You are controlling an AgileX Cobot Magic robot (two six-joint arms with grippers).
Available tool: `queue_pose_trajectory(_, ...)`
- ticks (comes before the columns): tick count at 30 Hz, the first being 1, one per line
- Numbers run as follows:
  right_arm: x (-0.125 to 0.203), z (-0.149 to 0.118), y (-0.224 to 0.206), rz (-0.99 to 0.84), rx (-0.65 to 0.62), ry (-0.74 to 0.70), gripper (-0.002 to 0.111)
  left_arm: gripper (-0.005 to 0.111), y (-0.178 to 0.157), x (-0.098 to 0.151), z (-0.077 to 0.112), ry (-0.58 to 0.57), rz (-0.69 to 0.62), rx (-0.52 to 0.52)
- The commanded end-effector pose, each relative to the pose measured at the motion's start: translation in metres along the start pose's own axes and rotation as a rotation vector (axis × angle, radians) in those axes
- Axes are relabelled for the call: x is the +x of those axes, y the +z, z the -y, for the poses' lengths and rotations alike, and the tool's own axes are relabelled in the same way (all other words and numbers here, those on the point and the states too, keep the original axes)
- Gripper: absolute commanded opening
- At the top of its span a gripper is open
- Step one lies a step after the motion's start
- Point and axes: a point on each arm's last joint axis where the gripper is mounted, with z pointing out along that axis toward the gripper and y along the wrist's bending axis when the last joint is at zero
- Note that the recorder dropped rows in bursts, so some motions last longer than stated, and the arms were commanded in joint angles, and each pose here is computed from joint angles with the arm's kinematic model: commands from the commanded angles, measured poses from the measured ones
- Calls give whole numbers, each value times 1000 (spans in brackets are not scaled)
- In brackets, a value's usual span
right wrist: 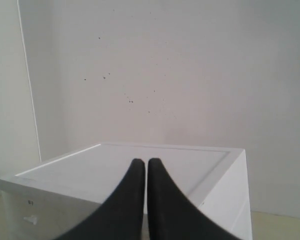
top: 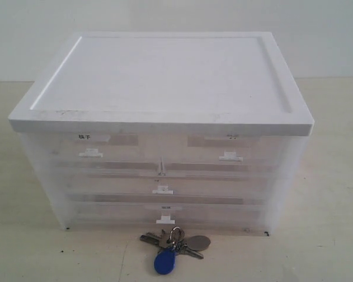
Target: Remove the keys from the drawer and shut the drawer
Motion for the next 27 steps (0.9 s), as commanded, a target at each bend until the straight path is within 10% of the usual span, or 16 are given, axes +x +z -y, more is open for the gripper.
queue_pose_trajectory(1, 1, -1, -1, 3, -5, -1, 0, 5, -1, 2, -6, 30, -4, -88)
queue_pose_trajectory(13, 1, -1, -1, 3, -5, -1, 0, 5, -22, 8, -29, -11, -4, -527)
queue_pose_trajectory(27, 0, -1, -1, 4, -7, 0, 0, 5, -26, 19, -34, 45, -148, -626)
